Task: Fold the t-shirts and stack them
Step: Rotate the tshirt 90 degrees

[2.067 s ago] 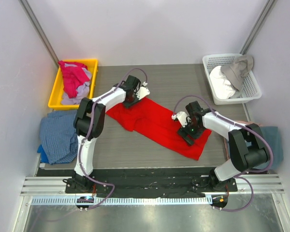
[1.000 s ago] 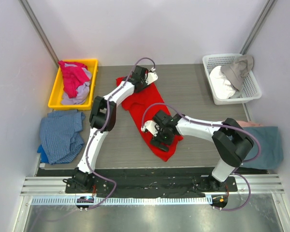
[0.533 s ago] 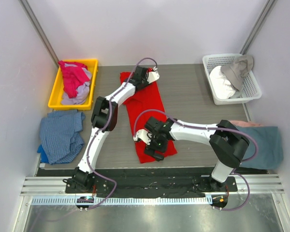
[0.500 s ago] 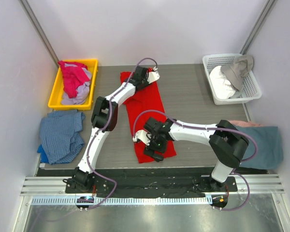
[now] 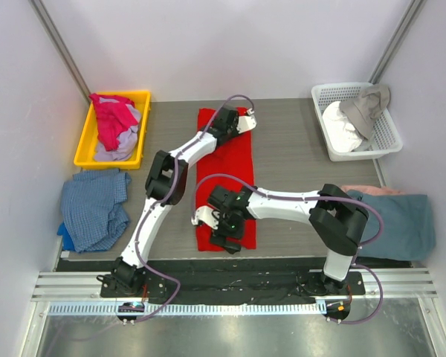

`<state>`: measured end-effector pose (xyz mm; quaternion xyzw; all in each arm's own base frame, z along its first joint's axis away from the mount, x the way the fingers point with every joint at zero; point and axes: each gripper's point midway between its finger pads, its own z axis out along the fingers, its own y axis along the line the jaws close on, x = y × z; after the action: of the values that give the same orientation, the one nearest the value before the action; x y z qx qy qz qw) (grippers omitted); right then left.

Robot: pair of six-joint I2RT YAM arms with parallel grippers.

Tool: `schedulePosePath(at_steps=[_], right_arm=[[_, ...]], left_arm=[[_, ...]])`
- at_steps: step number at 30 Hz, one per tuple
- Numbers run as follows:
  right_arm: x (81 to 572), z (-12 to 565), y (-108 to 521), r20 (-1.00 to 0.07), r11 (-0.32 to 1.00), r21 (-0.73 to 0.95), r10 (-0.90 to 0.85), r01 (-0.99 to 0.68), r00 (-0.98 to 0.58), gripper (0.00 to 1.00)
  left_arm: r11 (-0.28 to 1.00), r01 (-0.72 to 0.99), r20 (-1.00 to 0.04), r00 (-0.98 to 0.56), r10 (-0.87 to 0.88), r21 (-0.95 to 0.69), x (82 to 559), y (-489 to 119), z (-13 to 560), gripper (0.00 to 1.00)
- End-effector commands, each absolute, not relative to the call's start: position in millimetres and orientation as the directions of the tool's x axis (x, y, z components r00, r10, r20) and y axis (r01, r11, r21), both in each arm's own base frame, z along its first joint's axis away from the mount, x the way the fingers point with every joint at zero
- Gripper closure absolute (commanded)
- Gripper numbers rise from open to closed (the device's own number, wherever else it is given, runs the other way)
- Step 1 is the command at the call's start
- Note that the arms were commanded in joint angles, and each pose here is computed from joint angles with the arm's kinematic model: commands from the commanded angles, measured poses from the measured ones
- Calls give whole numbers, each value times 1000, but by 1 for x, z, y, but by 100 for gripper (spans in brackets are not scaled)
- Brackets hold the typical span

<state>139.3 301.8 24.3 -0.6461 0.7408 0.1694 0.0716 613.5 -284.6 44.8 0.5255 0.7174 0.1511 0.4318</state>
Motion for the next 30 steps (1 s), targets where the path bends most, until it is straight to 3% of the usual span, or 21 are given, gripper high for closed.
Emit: schedulePosePath(at_steps=[1,18,25,29,30], right_arm=[[143,36,329,-401,65,141,-909,-988,-117,23],[140,58,317,-387,62,48,-919,-997,-76,21],[156,77,307,-407,91,-73,-912,-993,-54,18],[175,84,297,-415,155,-193,-908,-969,-63,11],[179,90,295,-432,172,-221,-900,-960,-62,10]], left_arm=[[378,691,-482,-48,875,617,587,-315,34,49],[407,541,-471,-24,882,736,615,-290,109,45],[489,466,-537,-35,843,737,619,-275,164,39],[530,454,-577,-42,816,716,597,-265,212,35],[524,479,-566,-67,822,704,588,-260,201,34]])
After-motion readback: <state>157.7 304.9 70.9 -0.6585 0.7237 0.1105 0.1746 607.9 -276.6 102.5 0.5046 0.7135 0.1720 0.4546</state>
